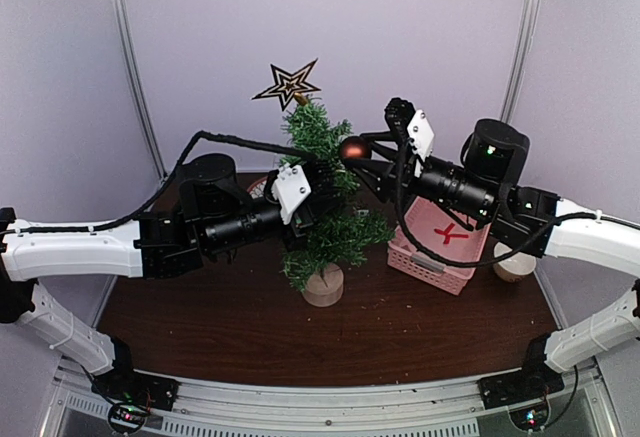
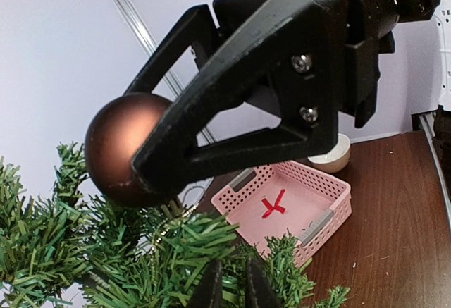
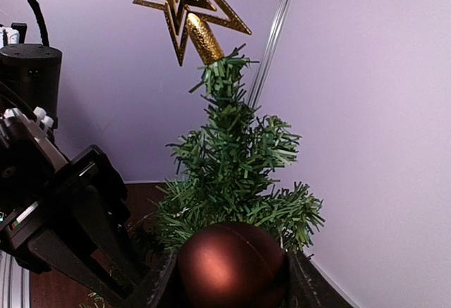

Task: Decorate the small christmas tree

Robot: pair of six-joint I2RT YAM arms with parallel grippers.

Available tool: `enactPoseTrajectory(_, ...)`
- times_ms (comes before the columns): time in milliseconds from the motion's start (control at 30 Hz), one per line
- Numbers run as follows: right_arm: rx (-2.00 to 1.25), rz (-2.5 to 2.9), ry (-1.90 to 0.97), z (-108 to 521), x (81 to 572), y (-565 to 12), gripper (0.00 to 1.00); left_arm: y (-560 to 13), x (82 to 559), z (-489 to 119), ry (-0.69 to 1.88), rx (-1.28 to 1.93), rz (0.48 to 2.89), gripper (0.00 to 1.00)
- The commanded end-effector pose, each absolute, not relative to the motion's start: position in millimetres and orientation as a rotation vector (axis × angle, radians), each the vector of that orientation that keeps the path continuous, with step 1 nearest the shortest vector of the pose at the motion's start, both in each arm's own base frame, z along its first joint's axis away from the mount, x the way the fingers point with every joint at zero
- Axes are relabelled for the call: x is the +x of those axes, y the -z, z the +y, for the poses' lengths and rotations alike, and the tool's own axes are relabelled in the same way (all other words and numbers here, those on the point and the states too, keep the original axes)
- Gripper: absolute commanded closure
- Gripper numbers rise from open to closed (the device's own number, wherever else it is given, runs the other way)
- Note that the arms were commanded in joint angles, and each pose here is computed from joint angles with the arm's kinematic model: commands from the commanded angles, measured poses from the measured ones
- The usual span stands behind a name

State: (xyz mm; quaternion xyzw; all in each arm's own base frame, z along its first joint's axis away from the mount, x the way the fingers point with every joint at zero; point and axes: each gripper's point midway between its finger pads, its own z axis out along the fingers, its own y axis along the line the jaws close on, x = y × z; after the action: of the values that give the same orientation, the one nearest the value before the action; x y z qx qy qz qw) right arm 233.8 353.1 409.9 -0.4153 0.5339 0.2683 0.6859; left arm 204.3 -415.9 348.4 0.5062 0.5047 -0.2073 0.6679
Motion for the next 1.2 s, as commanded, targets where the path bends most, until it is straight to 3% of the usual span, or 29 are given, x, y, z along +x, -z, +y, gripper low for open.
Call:
enactPoseTrajectory(0,-0.934,1.154,-0.653,352,221,-421,0.69,-373,200,-412,0.476,1.097,1.086,0.87)
enactPoseTrajectory(1167,-0.980,1.198,-0.717,354,212,-399,0.72,-376,200,-408,0.476,1.083,1.088,0.87)
